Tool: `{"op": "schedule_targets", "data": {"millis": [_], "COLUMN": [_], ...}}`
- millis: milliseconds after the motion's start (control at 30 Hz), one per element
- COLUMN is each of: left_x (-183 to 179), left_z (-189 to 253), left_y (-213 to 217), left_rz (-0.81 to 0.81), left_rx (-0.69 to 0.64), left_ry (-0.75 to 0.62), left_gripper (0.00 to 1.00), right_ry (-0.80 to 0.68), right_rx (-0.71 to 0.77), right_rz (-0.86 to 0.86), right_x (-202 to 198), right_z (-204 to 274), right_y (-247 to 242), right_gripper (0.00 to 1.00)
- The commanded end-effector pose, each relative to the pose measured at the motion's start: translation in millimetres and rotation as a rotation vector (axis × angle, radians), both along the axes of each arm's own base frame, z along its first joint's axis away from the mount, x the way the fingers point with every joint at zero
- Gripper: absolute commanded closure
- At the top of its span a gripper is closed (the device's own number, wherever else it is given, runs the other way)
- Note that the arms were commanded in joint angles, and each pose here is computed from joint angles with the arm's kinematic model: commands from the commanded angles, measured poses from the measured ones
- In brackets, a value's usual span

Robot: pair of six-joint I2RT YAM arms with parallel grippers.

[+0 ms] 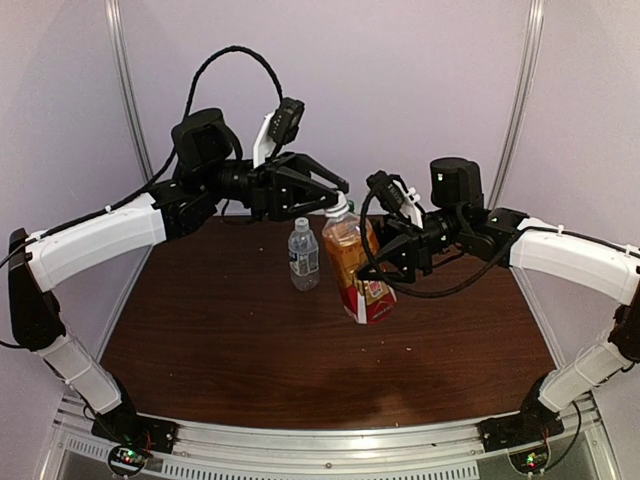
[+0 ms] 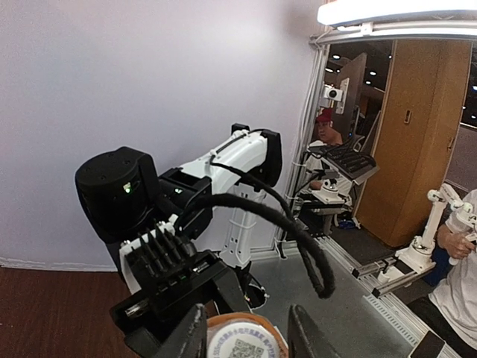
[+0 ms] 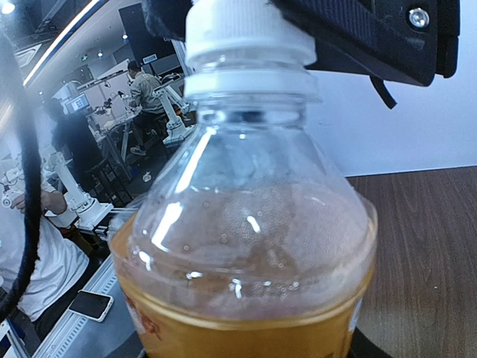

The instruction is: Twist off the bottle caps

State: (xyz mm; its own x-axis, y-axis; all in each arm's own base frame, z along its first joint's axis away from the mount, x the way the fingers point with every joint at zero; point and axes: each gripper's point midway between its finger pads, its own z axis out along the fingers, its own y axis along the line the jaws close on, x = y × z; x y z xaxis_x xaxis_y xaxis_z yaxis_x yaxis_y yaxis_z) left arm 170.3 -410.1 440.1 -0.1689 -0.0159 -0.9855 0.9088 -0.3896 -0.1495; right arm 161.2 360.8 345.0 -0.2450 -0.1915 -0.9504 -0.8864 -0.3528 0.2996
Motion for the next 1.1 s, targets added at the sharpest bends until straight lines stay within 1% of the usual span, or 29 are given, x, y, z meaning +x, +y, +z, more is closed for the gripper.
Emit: {"op": "schedule_targets", "data": {"millis": [0,267,433,500,533,567,600,733,767,800,833,900,933,1000,1067], "left_x": [2,3,4,9,13,20,30,85,93,103,105,107,108,108,107], "left_z": [-4,-6,-3,-1,1,0,0,-6,-9,-10,-10,-7,-7,-6,-7], "left_y": [0,-1,1,0,0,-1,-1,7,10,17,20,24,24,23,20], "left_rz": [-0.011,-0.007,0.007,0.048,0.085,0.139,0.214,0.638,0.728,0.853,0.932,1.034,1.053,1.056,1.042], "left_rx": [-0.009,-0.006,-0.007,-0.003,-0.001,0.010,0.024,0.113,0.133,0.143,0.153,0.155,0.156,0.155,0.159], "left_ry": [-0.003,0.005,0.017,0.034,0.046,0.064,0.084,0.229,0.257,0.271,0.266,0.232,0.230,0.235,0.232], "left_gripper": [0.62,0.63,0.74,0.82,0.84,0.85,0.85,0.85,0.85,0.85,0.85,0.86,0.86,0.86,0.84], "right_ry": [-0.023,-0.027,-0.030,-0.037,-0.045,-0.056,-0.067,-0.136,-0.151,-0.166,-0.182,-0.203,-0.206,-0.205,-0.200], "right_rx": [0.026,0.027,0.015,0.000,-0.009,-0.021,-0.043,-0.116,-0.135,-0.149,-0.154,-0.156,-0.158,-0.152,-0.145], "right_rz": [0.000,-0.006,-0.030,-0.069,-0.104,-0.141,-0.216,-0.470,-0.530,-0.579,-0.613,-0.664,-0.672,-0.663,-0.641], "right_x": [1,2,6,12,18,23,35,78,88,95,101,109,110,108,105], "right_z": [9,10,7,6,6,5,3,-6,-9,-11,-13,-16,-19,-18,-18], "right_y": [0,0,0,1,1,2,3,0,-2,-4,-6,-9,-10,-9,-8], "right_gripper": [0.42,0.42,0.43,0.43,0.43,0.43,0.43,0.43,0.43,0.44,0.44,0.44,0.44,0.44,0.44]}}
